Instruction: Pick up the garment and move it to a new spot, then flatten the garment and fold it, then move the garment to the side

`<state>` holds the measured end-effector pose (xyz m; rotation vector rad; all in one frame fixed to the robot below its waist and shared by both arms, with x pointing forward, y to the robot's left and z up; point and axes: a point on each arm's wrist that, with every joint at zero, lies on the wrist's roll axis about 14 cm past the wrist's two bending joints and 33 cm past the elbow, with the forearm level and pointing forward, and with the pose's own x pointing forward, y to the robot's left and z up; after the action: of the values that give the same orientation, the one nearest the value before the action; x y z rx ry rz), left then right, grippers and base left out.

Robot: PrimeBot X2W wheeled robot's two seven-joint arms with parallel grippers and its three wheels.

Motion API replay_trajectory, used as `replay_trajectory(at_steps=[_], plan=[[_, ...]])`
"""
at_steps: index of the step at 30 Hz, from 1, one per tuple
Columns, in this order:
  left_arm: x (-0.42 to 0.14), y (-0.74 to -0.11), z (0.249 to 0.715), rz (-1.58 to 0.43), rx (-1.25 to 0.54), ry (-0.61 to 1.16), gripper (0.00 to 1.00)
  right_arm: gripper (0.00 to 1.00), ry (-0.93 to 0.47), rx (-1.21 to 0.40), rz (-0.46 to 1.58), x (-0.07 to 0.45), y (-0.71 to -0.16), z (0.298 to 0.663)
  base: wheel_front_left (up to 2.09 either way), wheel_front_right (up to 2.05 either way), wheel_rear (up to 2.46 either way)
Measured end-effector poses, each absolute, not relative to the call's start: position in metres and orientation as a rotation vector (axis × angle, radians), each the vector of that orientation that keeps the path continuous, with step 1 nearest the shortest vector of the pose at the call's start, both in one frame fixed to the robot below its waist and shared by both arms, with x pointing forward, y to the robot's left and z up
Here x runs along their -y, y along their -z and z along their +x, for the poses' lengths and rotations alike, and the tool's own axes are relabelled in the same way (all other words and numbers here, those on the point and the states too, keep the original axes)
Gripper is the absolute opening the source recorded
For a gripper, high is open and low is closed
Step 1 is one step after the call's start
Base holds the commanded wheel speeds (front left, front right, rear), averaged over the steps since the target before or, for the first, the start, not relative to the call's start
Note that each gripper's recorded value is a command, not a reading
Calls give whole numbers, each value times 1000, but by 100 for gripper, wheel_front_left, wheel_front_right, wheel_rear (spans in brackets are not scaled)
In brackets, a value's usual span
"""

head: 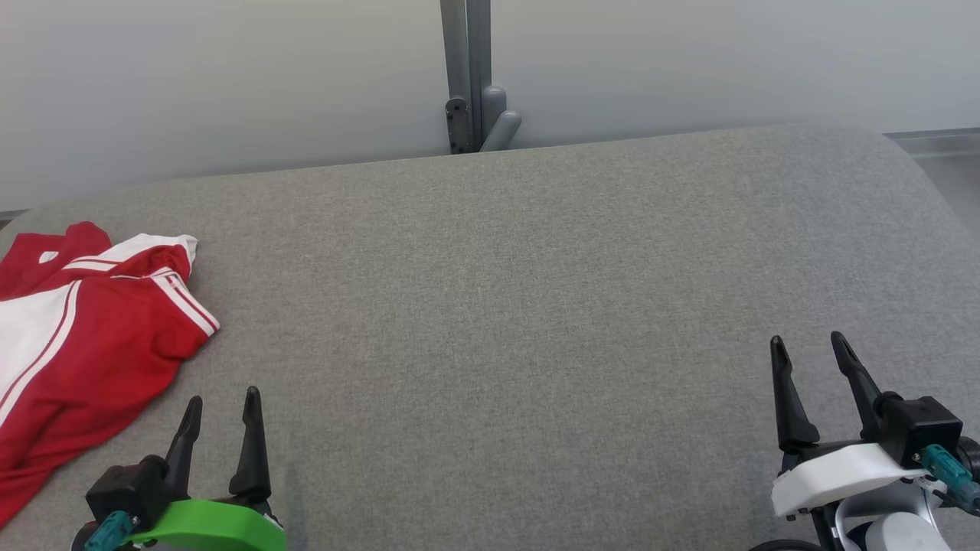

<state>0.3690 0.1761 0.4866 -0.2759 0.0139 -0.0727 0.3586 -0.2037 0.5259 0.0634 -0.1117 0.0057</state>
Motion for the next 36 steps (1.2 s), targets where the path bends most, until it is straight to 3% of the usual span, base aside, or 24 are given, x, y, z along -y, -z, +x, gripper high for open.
replay_trajectory(at_steps=[36], plan=[[-188,-474,360,-199,-34,44,100,100,-37,117,-45,194,-524,361,0,0,0]])
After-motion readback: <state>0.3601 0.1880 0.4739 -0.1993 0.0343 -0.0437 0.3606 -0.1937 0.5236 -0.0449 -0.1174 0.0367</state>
